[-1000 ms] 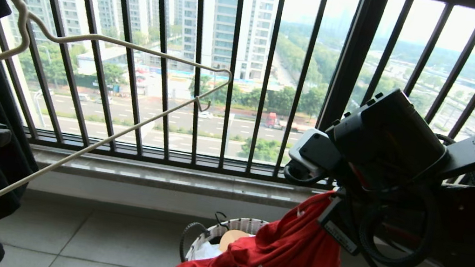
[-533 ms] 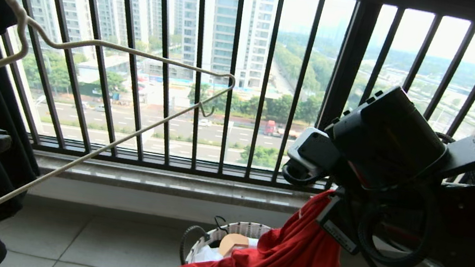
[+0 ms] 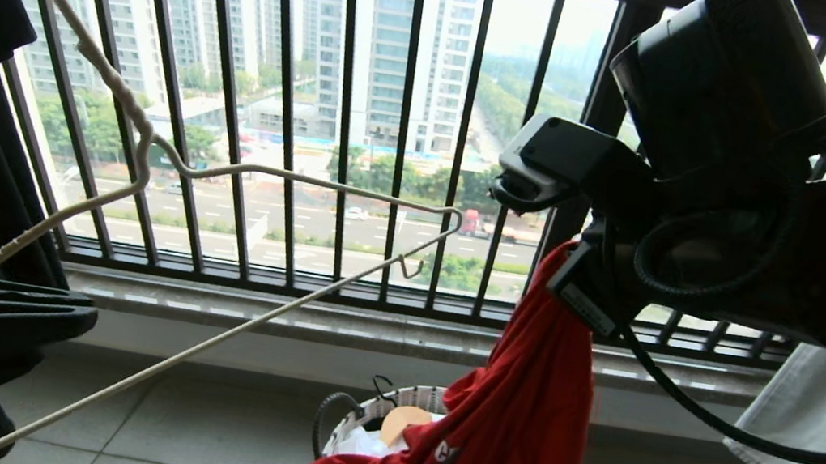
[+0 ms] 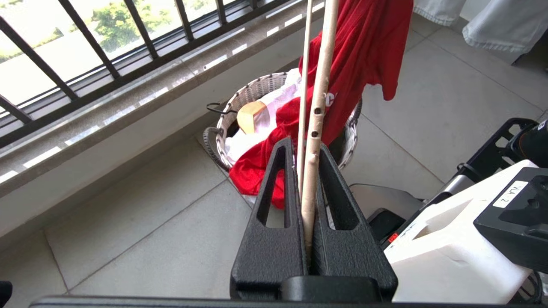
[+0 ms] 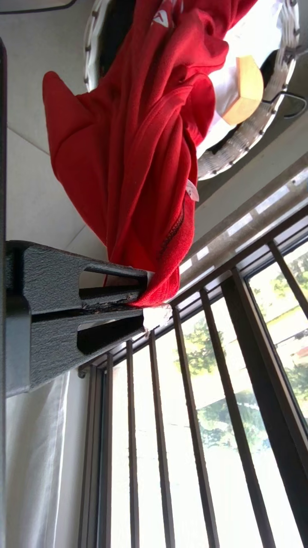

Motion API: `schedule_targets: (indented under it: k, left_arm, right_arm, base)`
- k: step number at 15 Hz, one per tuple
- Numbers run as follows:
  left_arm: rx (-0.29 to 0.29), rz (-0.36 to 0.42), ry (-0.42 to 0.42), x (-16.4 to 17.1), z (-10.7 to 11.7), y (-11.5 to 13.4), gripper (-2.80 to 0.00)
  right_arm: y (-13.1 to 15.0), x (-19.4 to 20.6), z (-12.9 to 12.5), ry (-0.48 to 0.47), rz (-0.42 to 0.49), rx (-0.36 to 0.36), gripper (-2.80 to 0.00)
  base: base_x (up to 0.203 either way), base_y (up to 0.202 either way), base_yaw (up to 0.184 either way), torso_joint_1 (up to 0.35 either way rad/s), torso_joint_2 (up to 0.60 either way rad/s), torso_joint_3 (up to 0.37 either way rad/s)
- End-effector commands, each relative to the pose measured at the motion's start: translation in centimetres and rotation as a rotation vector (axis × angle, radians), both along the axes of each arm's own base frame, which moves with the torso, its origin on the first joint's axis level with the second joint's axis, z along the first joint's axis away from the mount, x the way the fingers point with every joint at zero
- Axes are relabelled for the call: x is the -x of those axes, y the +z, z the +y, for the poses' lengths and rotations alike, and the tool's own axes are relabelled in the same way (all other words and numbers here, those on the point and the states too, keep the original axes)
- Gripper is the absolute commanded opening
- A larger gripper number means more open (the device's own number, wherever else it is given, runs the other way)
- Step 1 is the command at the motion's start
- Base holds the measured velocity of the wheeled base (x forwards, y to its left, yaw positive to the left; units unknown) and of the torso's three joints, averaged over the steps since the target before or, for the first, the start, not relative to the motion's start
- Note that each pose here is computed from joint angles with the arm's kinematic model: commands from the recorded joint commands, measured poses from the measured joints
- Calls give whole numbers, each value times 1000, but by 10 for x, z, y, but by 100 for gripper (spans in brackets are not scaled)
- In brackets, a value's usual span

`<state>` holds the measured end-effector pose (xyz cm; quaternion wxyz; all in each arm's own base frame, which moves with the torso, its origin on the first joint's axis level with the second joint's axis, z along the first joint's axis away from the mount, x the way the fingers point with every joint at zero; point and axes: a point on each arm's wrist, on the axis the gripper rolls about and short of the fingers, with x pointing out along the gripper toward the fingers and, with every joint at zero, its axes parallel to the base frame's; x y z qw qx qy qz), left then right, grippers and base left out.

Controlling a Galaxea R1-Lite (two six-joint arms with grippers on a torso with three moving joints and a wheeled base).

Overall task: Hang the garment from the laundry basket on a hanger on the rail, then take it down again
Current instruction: Pick up clothes from the basket, then hang the clothes on the clothes rack

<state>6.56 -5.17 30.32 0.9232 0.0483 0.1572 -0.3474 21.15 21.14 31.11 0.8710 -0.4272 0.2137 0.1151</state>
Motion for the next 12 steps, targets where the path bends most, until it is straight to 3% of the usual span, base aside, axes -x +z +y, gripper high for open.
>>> schedule_targets:
  k: [1,3,7,8,12]
  left_arm:
    - [-42,59,-19,-9,-7,-11,-280]
    - [-23,92,-86,-11,-8,-14,-280]
    - [-1,93,-67,-20,3,-13,-280]
    - [18,90,-84,-22,4,-9,-280]
    - [-4,72,-81,-58,-6,24,-280]
  right_arm:
    - [3,-11,4,6,-2,-3,-280]
    - [7,-15,-3,34,25,-34,-280]
    - [16,-12,-14,83,60,-69,-280]
    - [21,-12,-14,90,46,-72,-280]
    - [23,-17,-21,72,49,-74,-280]
  base:
    - [0,0,0,0,0,0]
    - [0,0,0,0,0,0]
    - [0,0,0,0,0,0]
    - [0,0,0,0,0,0]
    - [0,0,0,0,0,0]
